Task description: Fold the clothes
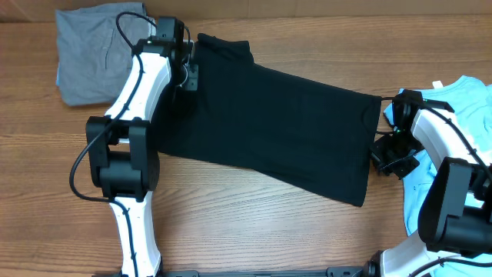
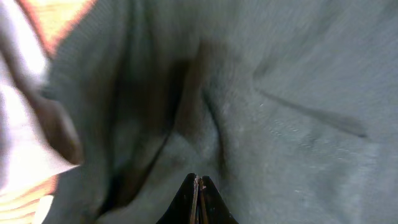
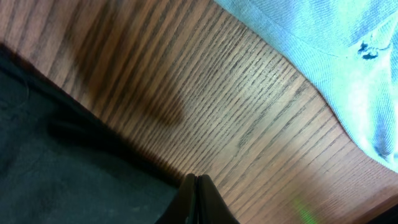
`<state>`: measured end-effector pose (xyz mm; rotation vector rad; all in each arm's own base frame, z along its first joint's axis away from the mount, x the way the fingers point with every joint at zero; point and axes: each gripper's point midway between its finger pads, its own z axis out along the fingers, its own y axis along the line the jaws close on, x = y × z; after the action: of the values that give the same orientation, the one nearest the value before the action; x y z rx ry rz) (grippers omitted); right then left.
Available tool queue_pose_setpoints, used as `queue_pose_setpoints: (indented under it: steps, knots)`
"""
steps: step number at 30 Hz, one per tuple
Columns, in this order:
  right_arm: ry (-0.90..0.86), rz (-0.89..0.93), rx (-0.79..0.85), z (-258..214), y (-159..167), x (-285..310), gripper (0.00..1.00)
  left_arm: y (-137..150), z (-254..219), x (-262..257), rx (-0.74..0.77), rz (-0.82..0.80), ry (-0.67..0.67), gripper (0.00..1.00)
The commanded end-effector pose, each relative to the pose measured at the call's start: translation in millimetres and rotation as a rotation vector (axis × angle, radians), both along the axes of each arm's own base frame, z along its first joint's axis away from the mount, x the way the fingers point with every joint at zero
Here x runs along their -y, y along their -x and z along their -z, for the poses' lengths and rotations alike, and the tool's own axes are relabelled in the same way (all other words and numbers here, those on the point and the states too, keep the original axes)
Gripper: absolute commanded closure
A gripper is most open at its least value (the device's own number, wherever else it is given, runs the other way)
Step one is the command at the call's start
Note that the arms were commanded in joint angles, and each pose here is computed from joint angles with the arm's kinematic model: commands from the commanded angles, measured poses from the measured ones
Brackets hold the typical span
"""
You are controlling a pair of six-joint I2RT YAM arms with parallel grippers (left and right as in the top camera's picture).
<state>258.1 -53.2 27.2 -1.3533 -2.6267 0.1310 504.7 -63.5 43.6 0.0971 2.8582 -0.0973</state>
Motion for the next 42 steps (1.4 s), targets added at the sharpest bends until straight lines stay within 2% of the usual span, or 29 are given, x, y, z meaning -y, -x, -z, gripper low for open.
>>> queue_pose_setpoints:
  steps: [1,5,11,14,17,21,32,33,34,36,37,39,42]
  knots:
    - [-0.003,-0.003,0.015,-1.8,-6.8,0.3,0.96,8.7,34.3,0.6,-0.073,0.009,0.013,0.96]
    - [-0.003,-0.003,0.012,-2.0,-6.0,0.1,0.96,8.9,48.5,-17.9,-0.092,-0.022,-0.043,0.96]
    - [-0.003,-0.003,0.012,-2.0,-6.0,0.1,0.96,19.0,66.7,-41.8,-0.158,-0.07,-0.052,0.96]
    - [-0.003,-0.003,0.012,-2.0,-6.0,0.2,0.96,23.9,67.8,-65.0,-0.177,-0.161,-0.118,0.96]
    - [-0.003,-0.002,0.012,-2.0,-6.0,0.1,0.96,24.4,58.9,-83.8,-0.166,-0.219,-0.194,0.96]
    - [-0.002,-0.002,0.017,-1.7,-7.2,0.4,0.96,18.5,37.3,-84.2,-0.134,-0.227,-0.197,0.96]
    - [-0.032,-0.047,0.062,-5.2,-17.1,-13.3,0.96,14.4,-45.2,-33.3,0.004,-0.211,-0.156,0.95]
    - [-0.069,-0.089,0.091,-5.8,-23.1,-21.4,0.96,14.8,-50.4,-27.2,0.015,-0.198,-0.154,0.86]
    - [-0.106,-0.127,0.116,-6.0,-28.2,-28.9,0.96,15.8,-54.4,-20.0,0.022,-0.177,-0.155,0.69]
    - [-0.221,-0.22,0.175,-7.7,-38.4,-52.8,0.96,18.8,-55.1,-10.2,0.018,-0.152,-0.157,0.27]
    - [-0.276,-0.259,0.198,-9.6,-41.7,-65.0,0.96,21.5,-54.3,-7.0,0.009,-0.144,-0.159,0.14]
    - [-0.342,-0.322,0.219,-12.4,-43.0,-82.2,0.96,28.7,-50.8,-4.7,-0.023,-0.135,-0.166,0.0]
    - [-0.355,-0.364,0.197,-12.5,-37.3,-96.3,0.96,39.4,-47.8,-3.9,-0.069,-0.137,-0.16,0.0]
